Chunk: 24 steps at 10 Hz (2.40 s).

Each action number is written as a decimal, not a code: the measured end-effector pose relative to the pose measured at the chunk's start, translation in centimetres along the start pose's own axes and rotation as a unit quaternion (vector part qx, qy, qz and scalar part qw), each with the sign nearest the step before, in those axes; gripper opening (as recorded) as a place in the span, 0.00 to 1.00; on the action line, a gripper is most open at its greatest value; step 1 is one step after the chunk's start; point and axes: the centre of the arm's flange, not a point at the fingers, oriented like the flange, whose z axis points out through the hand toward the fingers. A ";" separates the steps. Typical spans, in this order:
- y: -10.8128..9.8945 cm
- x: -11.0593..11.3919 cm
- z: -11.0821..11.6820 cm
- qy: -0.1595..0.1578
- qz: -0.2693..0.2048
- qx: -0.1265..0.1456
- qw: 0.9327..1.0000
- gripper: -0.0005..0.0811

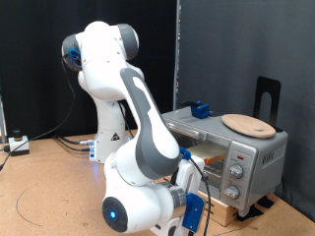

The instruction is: Make a piece of toast with the oven

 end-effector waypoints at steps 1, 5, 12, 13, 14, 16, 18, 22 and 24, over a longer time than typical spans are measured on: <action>0.0 0.2 0.1 0.008 0.001 0.009 1.000 0.99; 0.4 0.2 0.8 0.006 -0.065 0.033 0.997 0.99; 0.3 0.6 7.0 -0.017 -0.061 0.050 0.997 0.99; 0.0 0.6 8.0 -0.019 -0.062 0.048 0.997 0.99; -0.1 0.6 8.8 -0.020 -0.062 0.047 0.997 0.99; -0.1 0.7 8.9 -0.016 -0.064 0.055 0.996 0.99; -0.1 0.8 8.9 -0.014 -0.064 0.061 0.996 0.99; -0.4 1.0 10.2 -0.020 -0.064 0.061 0.996 0.48; -0.1 1.4 10.4 -0.016 -0.060 0.064 0.996 0.31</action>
